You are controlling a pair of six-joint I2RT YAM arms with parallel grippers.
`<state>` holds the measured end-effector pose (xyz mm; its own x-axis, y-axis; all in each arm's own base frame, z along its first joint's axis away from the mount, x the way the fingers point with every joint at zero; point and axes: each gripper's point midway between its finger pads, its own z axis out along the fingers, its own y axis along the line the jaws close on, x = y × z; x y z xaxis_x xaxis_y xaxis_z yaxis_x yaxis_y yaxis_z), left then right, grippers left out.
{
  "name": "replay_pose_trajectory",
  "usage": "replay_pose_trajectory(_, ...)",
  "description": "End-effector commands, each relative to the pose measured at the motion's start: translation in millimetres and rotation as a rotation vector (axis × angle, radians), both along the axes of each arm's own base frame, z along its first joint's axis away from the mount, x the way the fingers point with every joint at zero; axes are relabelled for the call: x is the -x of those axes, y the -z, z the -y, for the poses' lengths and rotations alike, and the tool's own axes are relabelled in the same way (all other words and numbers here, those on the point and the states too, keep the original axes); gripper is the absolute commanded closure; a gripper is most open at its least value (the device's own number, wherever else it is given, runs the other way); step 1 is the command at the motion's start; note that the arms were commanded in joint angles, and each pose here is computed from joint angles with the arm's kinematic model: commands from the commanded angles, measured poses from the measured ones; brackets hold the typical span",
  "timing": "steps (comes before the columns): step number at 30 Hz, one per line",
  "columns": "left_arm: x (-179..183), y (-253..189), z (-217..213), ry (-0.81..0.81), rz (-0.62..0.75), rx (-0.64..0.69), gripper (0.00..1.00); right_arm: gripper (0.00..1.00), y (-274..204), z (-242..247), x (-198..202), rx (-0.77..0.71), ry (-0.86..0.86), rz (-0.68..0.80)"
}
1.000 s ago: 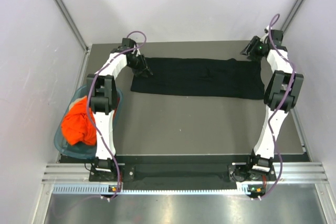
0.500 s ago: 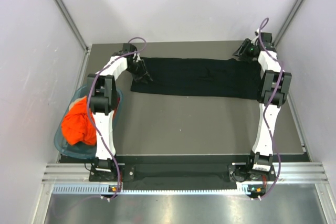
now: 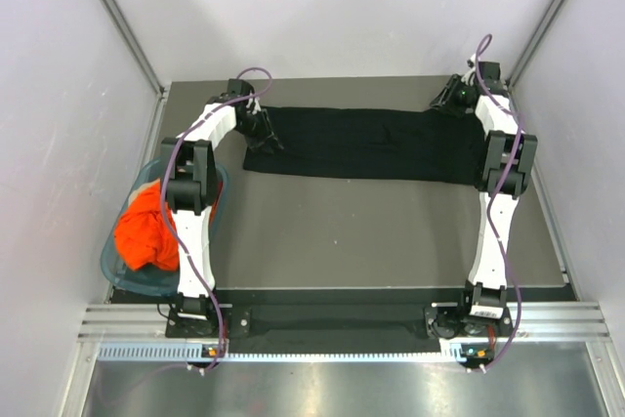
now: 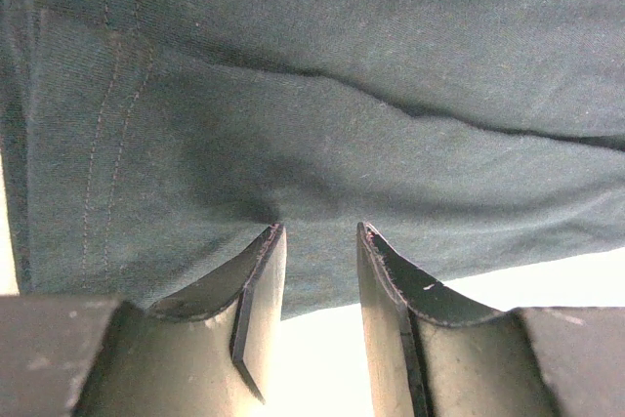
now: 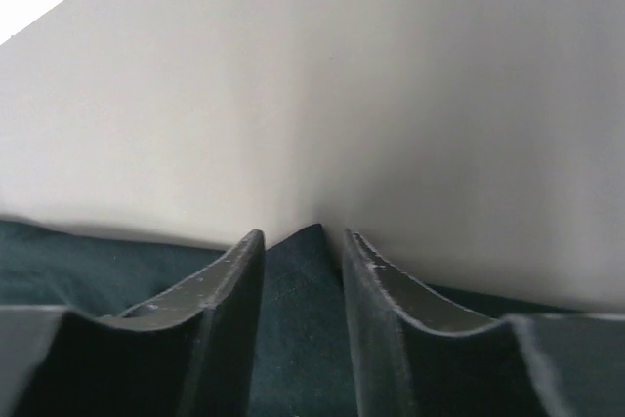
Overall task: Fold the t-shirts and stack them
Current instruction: Fold the tshirt
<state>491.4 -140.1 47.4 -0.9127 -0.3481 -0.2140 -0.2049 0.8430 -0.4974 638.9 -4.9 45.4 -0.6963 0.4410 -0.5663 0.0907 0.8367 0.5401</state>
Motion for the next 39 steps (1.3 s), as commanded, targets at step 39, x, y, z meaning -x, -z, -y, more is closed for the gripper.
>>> replay_pose_trajectory(39, -7.9, -39.9, 6.4, 0.045, 0.101, 0.038, 0.6, 0.96, -111.2, -15.5, 4.8, -0.105, -0.023, 0.161)
